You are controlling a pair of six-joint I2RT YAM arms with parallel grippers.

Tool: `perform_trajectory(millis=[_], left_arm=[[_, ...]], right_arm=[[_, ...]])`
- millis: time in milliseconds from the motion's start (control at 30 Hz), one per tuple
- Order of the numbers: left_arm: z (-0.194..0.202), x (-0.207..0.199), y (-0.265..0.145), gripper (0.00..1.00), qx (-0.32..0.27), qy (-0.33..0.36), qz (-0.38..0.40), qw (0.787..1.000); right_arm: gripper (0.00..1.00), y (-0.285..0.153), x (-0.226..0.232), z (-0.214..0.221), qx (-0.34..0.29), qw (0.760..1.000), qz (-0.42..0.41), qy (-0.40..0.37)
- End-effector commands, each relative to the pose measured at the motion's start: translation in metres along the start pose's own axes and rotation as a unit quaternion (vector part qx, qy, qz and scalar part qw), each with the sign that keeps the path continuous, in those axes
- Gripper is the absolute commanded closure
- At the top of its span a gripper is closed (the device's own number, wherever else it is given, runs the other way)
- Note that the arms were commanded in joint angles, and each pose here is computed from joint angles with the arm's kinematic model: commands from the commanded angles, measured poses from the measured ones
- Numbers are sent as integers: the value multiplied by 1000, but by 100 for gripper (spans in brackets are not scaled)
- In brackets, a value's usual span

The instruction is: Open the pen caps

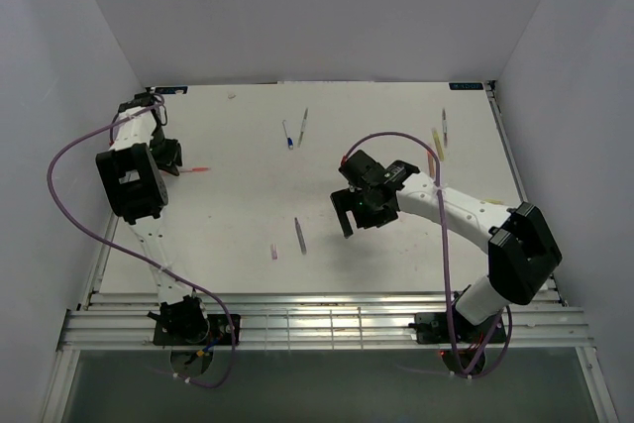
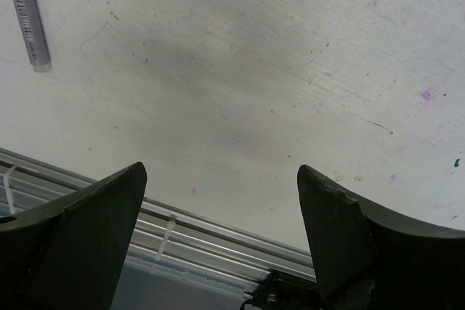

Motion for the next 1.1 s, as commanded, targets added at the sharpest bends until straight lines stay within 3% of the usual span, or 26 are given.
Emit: perform_trajectory(millis=[0, 433, 600, 633, 767, 867, 933, 1000, 1067], left_arm=[[-11, -3, 2, 56, -12, -2, 9, 1000], [-5, -7, 33, 65, 1, 22, 10, 1000], [-3, -11, 33, 95, 11, 41, 17, 999], [-3, -9, 27, 100, 11, 41, 19, 999], [3, 2, -8, 100, 17, 47, 43, 998], [27, 0, -54, 100, 17, 106, 98, 989], [58, 1, -77, 100, 32, 164, 131, 977], [94, 14, -103, 100, 83, 206, 176, 959], [133, 21, -137, 100, 135, 250, 244, 927]], right_arm=[[10, -5, 1, -16, -16, 1000, -3, 9], [10, -5, 2, -26, -14, 1000, 4, 24], [10, -16, -1, -23, -18, 1000, 9, 13], [10, -17, -2, -23, -20, 1000, 10, 8], [10, -27, 1, -29, -33, 999, -3, -9], [10, -37, 14, -44, -68, 996, -49, -29], [10, -39, 22, -48, -71, 993, -81, -44], [10, -40, 33, -54, -66, 989, -122, -50], [10, -44, 46, -56, -63, 982, -173, -47]])
Point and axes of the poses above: each gripper's point midway between its finger pads, its own y axis out along the fingers, its own x axis along the line the jaws close on, z = x × y, the point moved 1 cm from there along -y, back along the fingers, and after that the axes turned 9 degrees about -y, right-handed, at the moved point
